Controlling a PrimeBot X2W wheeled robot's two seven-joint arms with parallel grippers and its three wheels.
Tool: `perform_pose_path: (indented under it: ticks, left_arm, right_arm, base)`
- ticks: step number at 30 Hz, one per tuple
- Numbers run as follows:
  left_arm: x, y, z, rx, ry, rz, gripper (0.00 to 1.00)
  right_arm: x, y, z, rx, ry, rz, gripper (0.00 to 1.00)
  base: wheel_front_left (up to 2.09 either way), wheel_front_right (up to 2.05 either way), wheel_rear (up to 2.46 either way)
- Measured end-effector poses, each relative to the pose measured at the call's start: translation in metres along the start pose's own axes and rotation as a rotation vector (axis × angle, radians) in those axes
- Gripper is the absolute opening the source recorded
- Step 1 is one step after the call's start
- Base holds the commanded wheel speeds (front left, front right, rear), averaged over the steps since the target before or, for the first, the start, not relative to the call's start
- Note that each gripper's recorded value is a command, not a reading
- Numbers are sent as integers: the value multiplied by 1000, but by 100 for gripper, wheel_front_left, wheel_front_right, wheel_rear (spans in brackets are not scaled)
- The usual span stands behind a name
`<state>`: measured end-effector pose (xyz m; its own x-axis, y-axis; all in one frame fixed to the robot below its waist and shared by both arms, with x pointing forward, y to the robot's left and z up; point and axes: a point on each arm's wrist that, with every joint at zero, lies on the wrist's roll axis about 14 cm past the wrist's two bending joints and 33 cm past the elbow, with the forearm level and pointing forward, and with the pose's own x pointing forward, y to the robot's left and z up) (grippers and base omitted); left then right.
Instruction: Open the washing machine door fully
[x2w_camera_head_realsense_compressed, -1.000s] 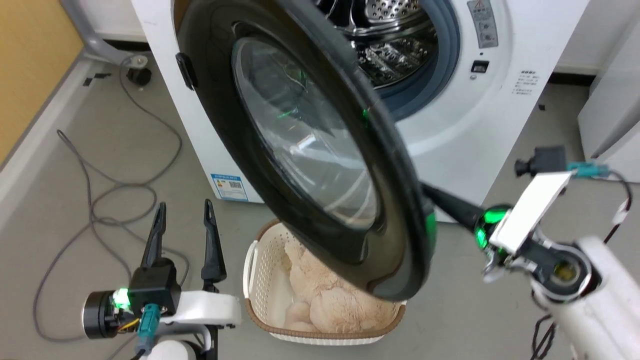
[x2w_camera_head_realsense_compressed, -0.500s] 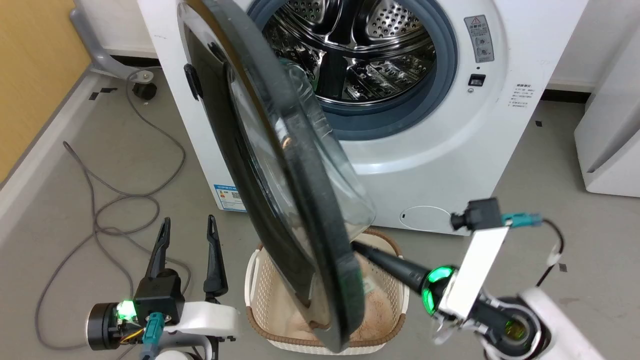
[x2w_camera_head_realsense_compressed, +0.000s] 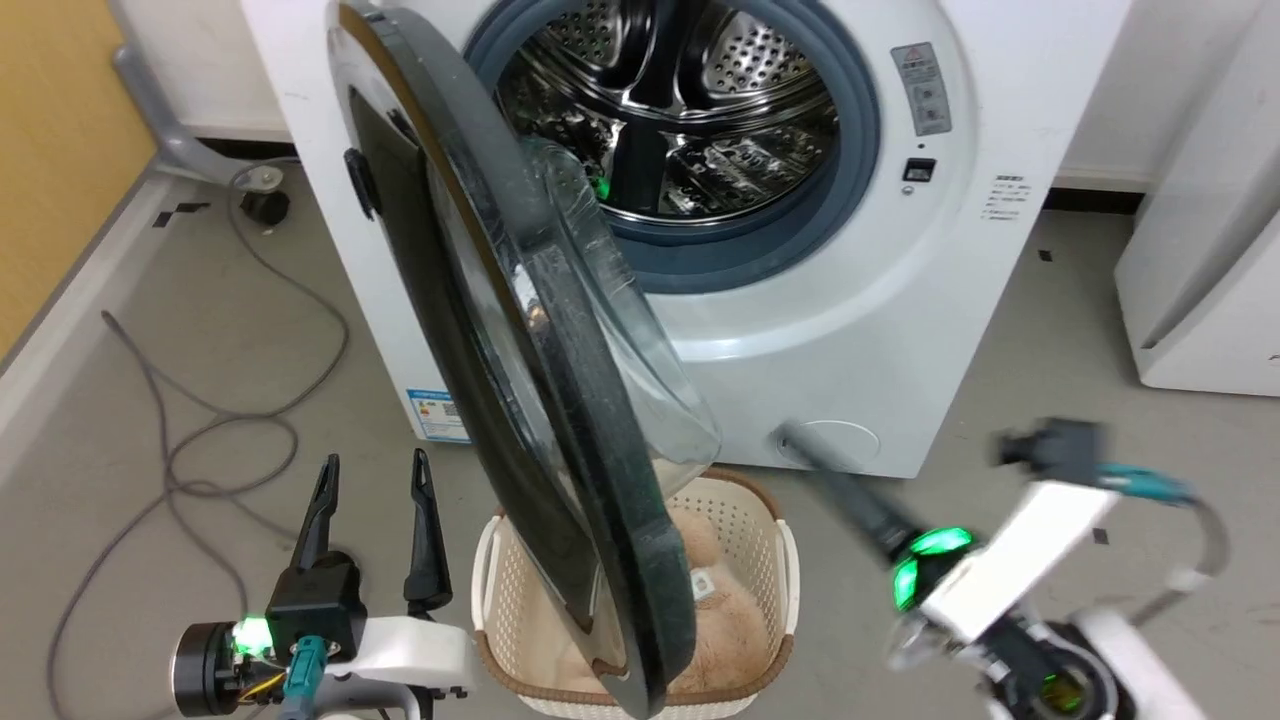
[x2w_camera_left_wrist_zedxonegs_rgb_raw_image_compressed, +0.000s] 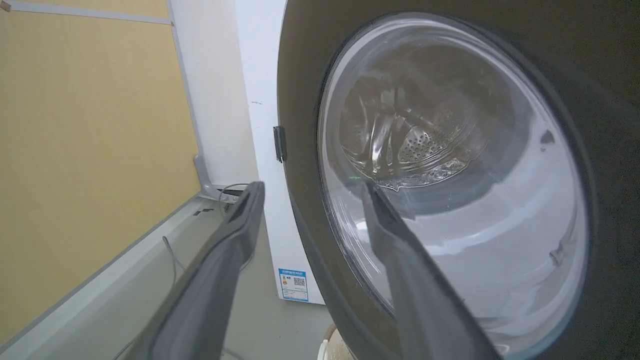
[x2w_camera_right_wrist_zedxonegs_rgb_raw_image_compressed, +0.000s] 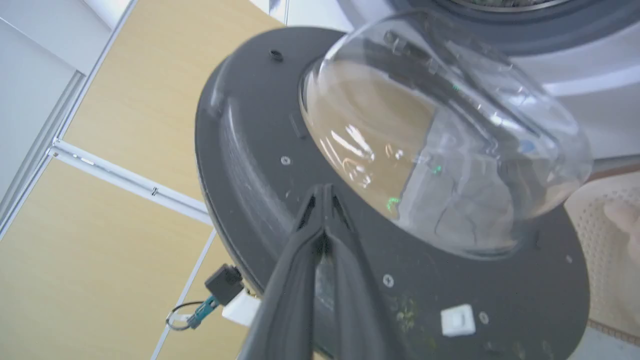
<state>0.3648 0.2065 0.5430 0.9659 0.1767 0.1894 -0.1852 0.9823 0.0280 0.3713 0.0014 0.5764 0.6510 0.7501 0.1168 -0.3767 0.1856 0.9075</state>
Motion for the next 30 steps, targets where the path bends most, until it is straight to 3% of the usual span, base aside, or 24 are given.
perform_pose_path:
  ticks: [8,12,16,22,26,30]
  left_arm:
    - [2,-6,1,-6,-6,-20,100]
    - [1,-9,1,-8,-5,-29,100]
    - [2,-12,1,-11,-5,-36,100]
    - [4,-14,0,-12,-5,-43,100]
    - [5,-17,0,-14,-3,-50,100]
    - [5,-17,0,-14,-4,-52,100]
  right_arm:
    - [-44,7,104,-247,-566,-38,0]
    - [-75,4,134,-404,-697,-97,0]
    - [-109,2,161,-633,-797,-208,0]
    - [-137,0,164,-1037,-786,-400,0]
    - [-137,-7,146,-1198,-705,-479,0]
    - [-138,-21,128,-1236,-645,-537,0]
  base:
    - [0,0,0]
    - [0,0,0]
    - [0,0,0]
    - [0,0,0]
    - [0,0,0]
    - [0,0,0]
